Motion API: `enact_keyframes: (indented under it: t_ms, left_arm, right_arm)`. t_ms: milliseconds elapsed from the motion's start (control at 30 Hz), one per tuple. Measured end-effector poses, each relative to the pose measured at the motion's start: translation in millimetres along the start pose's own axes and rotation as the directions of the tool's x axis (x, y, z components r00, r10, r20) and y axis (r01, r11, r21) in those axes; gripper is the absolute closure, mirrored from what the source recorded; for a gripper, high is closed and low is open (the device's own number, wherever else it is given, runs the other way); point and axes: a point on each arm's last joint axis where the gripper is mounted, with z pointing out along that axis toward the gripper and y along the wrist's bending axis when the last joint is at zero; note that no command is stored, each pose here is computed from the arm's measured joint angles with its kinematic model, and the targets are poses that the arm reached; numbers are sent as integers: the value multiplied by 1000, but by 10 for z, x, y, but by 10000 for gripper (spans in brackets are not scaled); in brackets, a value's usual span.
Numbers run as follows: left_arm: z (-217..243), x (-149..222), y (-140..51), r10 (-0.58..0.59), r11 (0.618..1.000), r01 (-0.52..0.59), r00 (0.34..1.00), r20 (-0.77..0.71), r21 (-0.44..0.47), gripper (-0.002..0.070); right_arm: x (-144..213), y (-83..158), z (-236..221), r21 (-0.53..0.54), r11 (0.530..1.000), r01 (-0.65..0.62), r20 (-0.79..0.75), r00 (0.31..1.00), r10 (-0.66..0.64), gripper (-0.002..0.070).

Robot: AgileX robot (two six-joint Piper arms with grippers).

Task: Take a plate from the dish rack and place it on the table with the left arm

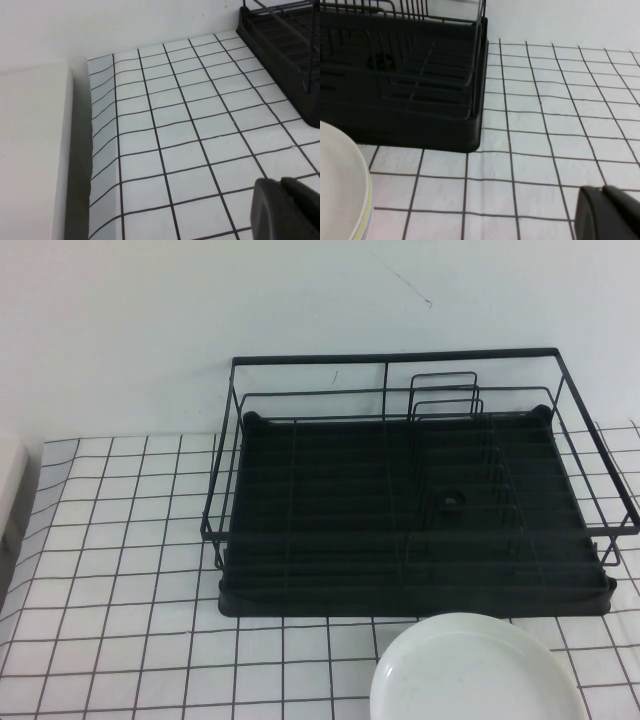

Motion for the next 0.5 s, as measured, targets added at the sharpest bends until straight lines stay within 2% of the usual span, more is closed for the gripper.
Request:
enact_keyframes:
  t_ms: [500]
  left_arm:
    - [-2,3,3,33,999,-33,999,-8,-3,677]
  right_arm:
    - [0,0,0,0,1000,0,0,1000,0,678]
